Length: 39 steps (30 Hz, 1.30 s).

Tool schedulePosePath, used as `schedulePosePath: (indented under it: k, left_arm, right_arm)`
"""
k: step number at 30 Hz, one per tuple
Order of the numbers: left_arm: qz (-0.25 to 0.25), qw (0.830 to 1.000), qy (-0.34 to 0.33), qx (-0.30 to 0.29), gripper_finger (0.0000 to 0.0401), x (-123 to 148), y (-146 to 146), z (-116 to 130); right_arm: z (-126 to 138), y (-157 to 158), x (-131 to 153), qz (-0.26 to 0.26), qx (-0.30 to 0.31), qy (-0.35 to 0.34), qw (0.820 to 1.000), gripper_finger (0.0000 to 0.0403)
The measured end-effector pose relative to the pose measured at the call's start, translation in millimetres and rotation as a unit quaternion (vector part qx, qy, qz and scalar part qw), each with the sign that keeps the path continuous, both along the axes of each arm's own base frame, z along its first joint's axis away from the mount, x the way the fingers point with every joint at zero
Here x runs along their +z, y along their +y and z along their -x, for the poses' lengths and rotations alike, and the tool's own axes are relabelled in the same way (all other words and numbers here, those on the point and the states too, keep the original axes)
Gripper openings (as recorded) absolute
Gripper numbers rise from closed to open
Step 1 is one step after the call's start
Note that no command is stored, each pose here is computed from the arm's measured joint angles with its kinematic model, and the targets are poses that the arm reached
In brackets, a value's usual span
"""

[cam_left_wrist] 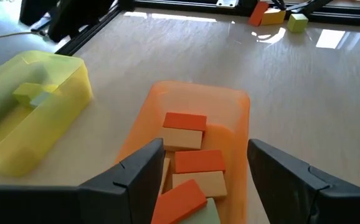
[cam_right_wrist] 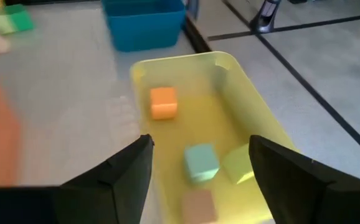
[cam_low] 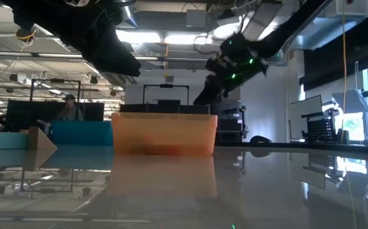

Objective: Sort blocks by size
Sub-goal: Put the light blue square block into the yellow bin, then put the orange triangle block into the blue bin

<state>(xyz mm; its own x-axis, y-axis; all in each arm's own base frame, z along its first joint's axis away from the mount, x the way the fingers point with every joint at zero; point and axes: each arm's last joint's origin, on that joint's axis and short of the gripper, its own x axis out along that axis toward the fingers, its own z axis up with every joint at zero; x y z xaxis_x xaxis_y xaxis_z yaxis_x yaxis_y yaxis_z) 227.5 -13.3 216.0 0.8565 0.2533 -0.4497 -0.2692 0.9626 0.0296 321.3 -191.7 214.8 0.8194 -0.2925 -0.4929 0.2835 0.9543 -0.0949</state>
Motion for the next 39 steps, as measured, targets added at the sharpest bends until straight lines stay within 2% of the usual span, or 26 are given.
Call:
schedulePosePath:
  k: [6, 13, 17, 21, 29, 35, 39]
  left_arm:
    - [0.000, 1.000, 0.000, 0.000, 0.0219, 0, 0, 0]
    - [0.000, 1.000, 0.000, 0.000, 0.0219, 0, 0, 0]
    - [0.000, 1.000, 0.000, 0.000, 0.0219, 0, 0, 0]
    - [-0.002, 1.000, 0.001, -0.001, 0.0219, 0, 0, 0]
    - [-0.008, 1.000, 0.002, -0.005, 0.0219, 0, 0, 0]
    - [-0.008, 1.000, 0.002, -0.005, 0.0219, 0, 0, 0]
    - [-0.008, 1.000, 0.002, -0.005, 0.0219, 0, 0, 0]
  right_arm:
    - [32, 56, 48, -0.022, 0.045, 0.075, 0.996, 0.0259]
    - [86, 136, 78, -0.113, 0.054, 0.189, 0.974, 0.0243]
    - [113, 167, 80, -0.179, 0.014, 0.258, 0.949, 0.0232]
    - [129, 188, 78, -0.231, -0.040, 0.312, 0.921, 0.0223]
    - [145, 218, 69, -0.268, -0.133, 0.404, 0.864, 0.0204]
    - [149, 232, 64, -0.284, -0.194, 0.432, 0.834, 0.0192]
    - [149, 243, 59, -0.311, -0.227, 0.460, 0.800, 0.0181]
